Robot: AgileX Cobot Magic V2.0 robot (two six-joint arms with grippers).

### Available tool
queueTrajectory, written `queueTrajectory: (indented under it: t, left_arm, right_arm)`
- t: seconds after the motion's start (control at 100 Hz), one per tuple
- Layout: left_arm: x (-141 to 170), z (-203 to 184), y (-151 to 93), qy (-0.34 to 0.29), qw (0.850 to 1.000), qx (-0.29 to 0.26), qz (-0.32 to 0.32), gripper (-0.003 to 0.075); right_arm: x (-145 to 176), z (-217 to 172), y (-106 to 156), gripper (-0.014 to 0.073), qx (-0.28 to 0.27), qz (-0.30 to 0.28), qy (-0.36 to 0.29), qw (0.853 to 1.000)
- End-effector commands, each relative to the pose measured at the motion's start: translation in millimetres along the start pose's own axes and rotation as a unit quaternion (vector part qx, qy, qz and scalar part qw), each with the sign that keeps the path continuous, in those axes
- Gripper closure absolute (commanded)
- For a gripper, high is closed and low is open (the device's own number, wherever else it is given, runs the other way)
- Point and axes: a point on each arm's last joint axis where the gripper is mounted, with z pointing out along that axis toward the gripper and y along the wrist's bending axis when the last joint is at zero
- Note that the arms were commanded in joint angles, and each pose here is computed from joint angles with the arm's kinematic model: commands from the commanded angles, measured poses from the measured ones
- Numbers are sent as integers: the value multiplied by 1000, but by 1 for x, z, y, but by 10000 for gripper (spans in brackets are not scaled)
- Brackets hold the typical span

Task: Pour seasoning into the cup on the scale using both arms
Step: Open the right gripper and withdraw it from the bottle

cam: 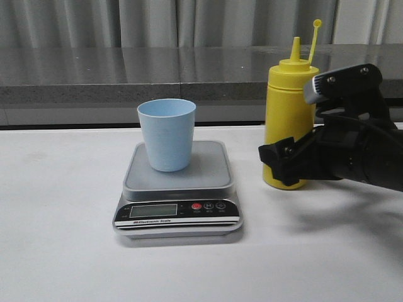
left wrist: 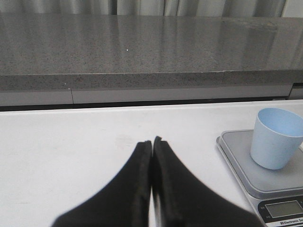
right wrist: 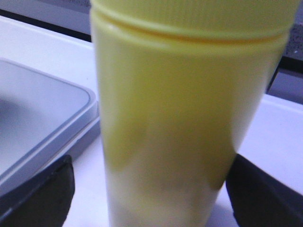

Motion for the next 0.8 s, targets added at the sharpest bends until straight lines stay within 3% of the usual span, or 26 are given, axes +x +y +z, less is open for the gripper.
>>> queueTrajectory:
  t: [0.0,0.35,0.79]
  left_arm:
    - [-15,-2,0,-45,999,-3,0,740]
    - [-15,-2,0,-45,999,-3,0,740]
    - [-15,-2,0,-45,999,-3,0,740]
  right_arm:
    - [-26,-7,-3,-44,12,2,-99,995]
    - [-44,-34,-8,-43,52,15,-120,991]
    - [-84,-115,-11,-43,100,39,-161,981]
